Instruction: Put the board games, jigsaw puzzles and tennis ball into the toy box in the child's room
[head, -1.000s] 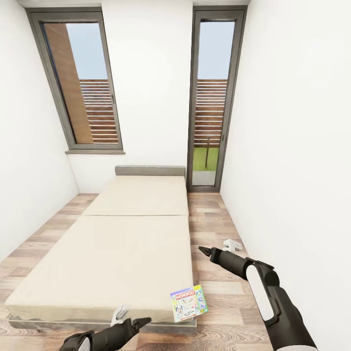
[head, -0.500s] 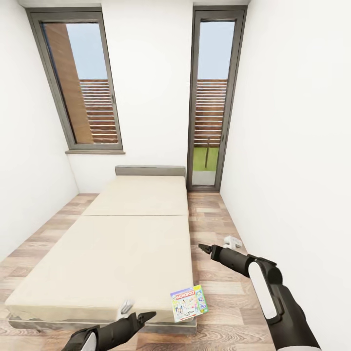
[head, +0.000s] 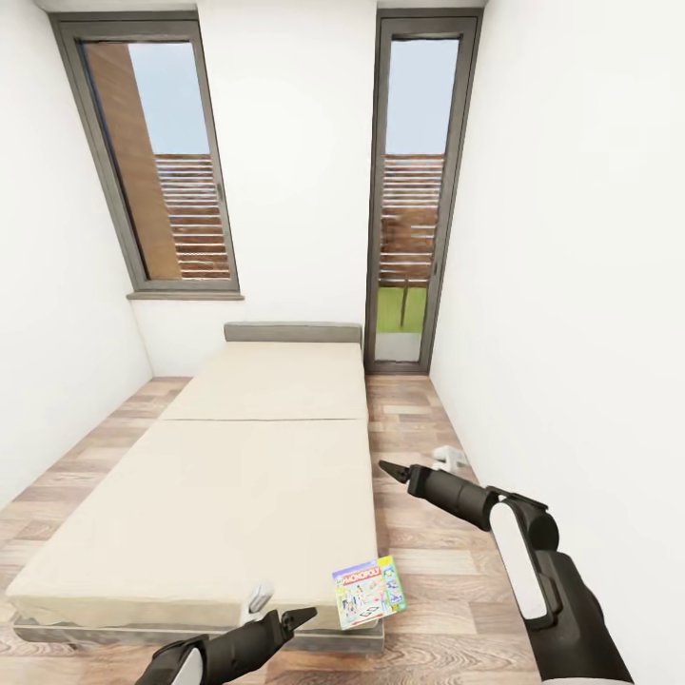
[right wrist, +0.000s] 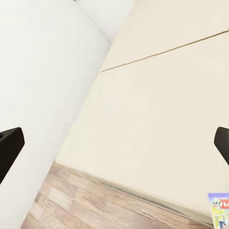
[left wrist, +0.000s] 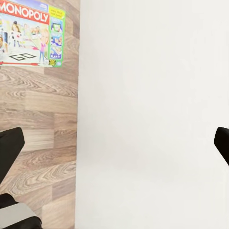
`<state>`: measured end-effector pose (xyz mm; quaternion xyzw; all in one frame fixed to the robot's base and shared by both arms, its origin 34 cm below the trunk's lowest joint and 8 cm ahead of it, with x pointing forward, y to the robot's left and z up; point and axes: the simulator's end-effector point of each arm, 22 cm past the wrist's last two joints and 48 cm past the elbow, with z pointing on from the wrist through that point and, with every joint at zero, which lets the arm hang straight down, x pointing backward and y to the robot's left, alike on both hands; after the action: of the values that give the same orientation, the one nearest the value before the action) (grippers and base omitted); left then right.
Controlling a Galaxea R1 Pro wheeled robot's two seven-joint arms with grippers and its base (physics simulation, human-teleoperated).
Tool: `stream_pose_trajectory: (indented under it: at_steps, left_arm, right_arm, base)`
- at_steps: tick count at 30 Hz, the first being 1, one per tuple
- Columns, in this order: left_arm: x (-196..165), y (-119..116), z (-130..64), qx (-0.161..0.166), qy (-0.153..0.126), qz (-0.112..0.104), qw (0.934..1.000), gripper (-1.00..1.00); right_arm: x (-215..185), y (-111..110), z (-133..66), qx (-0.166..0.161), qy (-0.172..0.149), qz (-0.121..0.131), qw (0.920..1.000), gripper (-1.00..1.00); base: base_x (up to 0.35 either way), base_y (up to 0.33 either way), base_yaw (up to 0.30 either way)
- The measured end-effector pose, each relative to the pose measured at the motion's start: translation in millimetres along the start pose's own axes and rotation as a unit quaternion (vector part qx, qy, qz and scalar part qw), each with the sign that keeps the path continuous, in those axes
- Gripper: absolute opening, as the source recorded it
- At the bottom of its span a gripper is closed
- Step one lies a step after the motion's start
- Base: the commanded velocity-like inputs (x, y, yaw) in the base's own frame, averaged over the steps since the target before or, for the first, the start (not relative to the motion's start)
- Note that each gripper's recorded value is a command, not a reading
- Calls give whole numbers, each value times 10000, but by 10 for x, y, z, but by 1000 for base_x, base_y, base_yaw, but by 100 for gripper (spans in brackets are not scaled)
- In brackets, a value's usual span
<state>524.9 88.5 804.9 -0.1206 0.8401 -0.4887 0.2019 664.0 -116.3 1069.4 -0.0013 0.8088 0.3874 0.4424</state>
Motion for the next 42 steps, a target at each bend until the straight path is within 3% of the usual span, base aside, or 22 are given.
stream_pose_trajectory:
  at_steps: [12,16,19,25,42]
  left_arm:
    - [-25,104,49,-6,-11,-13,10000,100]
    - [-27,131,73,4,-11,-14,10000,100]
    - [-31,155,87,10,-12,-12,10000,100]
    - [-38,209,115,17,-15,-9,10000,100]
    - [-38,360,212,45,-17,-5,10000,100]
  right_arm:
    - [-39,31,-3,-105,-137,-85,9998,100]
    - [17,189,-111,-491,-232,50,9985,100]
    - [51,424,-187,-1090,-263,300,9932,100]
    - [67,590,-245,-1613,-304,482,9853,100]
    - [93,342,-232,-1577,-478,604,9845,100]
  base:
    - [0,0,0]
    - [0,0,0]
    - [0,0,0]
    - [0,0,0]
    - [0,0,0]
